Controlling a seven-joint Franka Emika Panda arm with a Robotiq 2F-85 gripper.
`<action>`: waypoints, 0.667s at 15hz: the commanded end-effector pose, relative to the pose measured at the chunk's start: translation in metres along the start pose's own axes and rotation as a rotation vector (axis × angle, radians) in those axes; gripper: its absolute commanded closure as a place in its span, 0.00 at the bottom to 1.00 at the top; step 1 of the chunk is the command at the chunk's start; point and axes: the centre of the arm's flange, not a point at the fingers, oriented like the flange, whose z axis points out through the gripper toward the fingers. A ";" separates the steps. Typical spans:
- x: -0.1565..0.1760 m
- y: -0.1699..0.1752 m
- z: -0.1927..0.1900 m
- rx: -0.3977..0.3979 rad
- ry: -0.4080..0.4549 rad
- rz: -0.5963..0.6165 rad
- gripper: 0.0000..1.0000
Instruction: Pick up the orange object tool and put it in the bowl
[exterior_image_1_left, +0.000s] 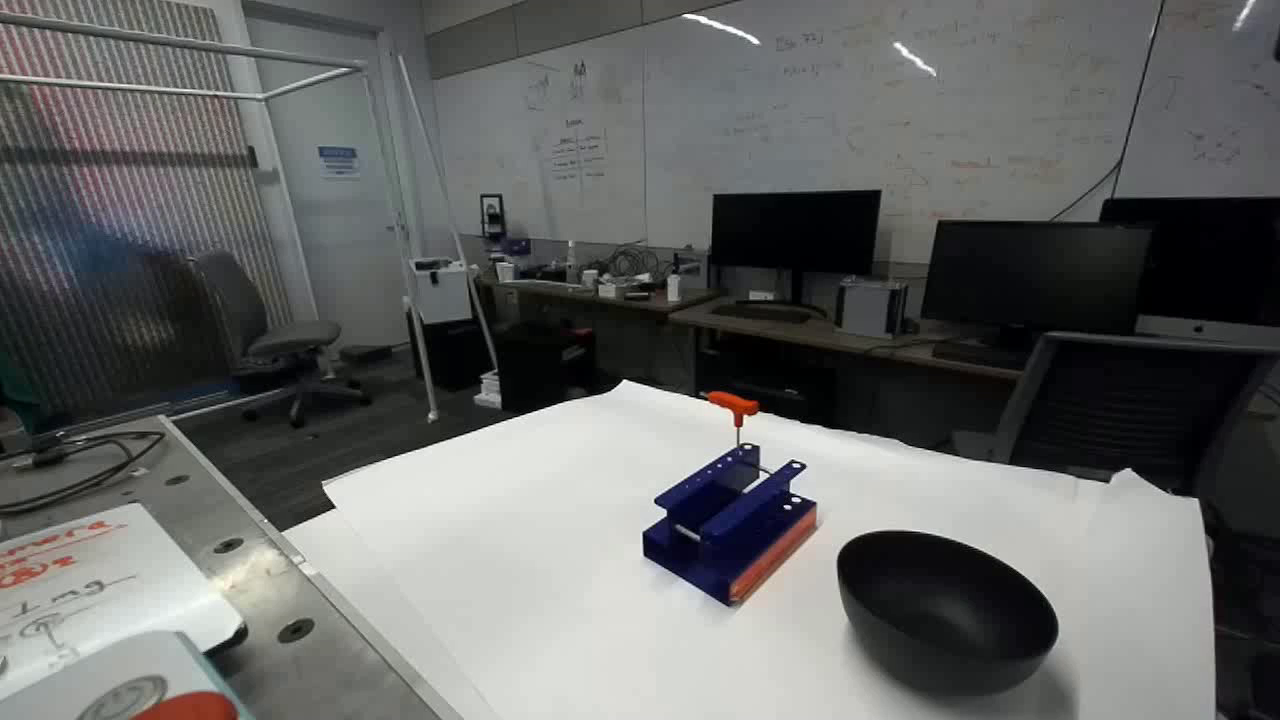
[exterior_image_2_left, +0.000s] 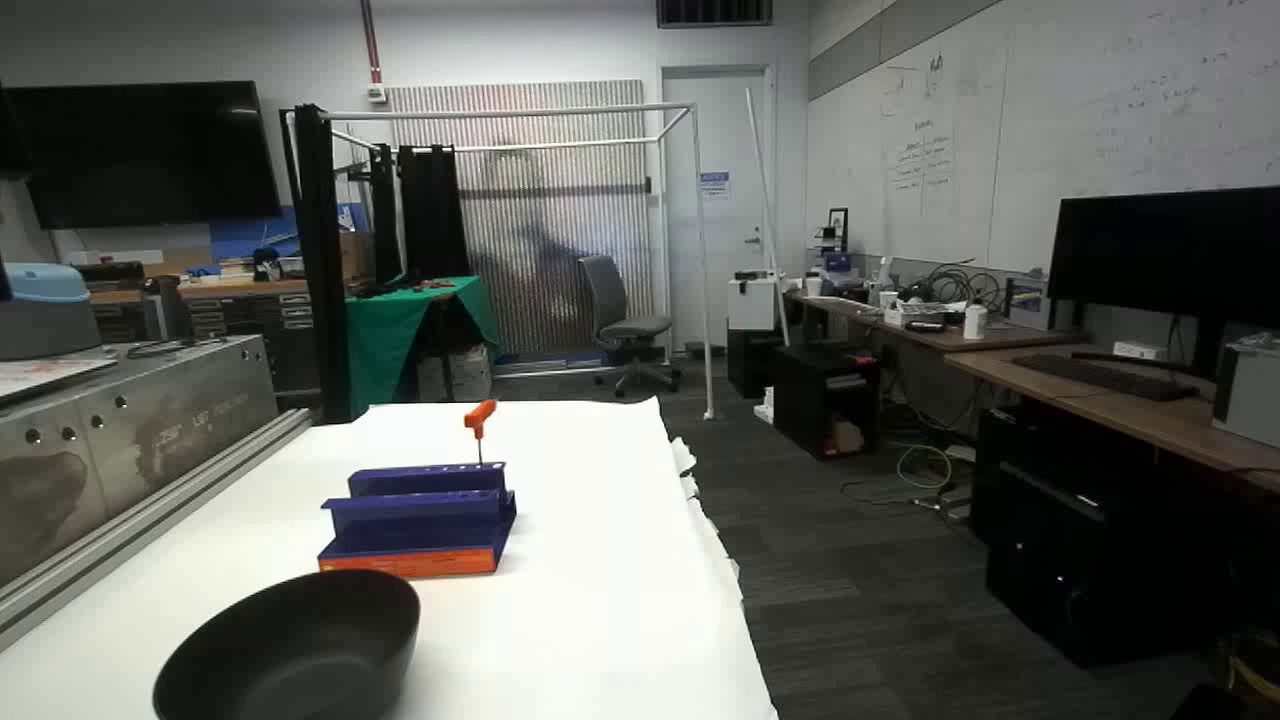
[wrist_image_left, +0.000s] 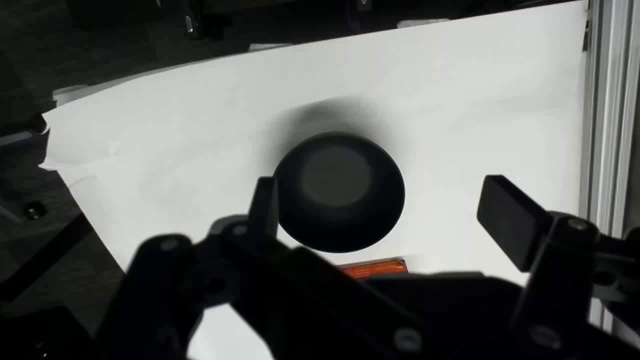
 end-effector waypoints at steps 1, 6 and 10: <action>0.000 0.000 -0.003 0.002 0.006 0.000 0.00; -0.001 -0.001 -0.010 0.006 0.022 -0.001 0.00; 0.081 -0.052 -0.005 -0.055 0.063 0.005 0.00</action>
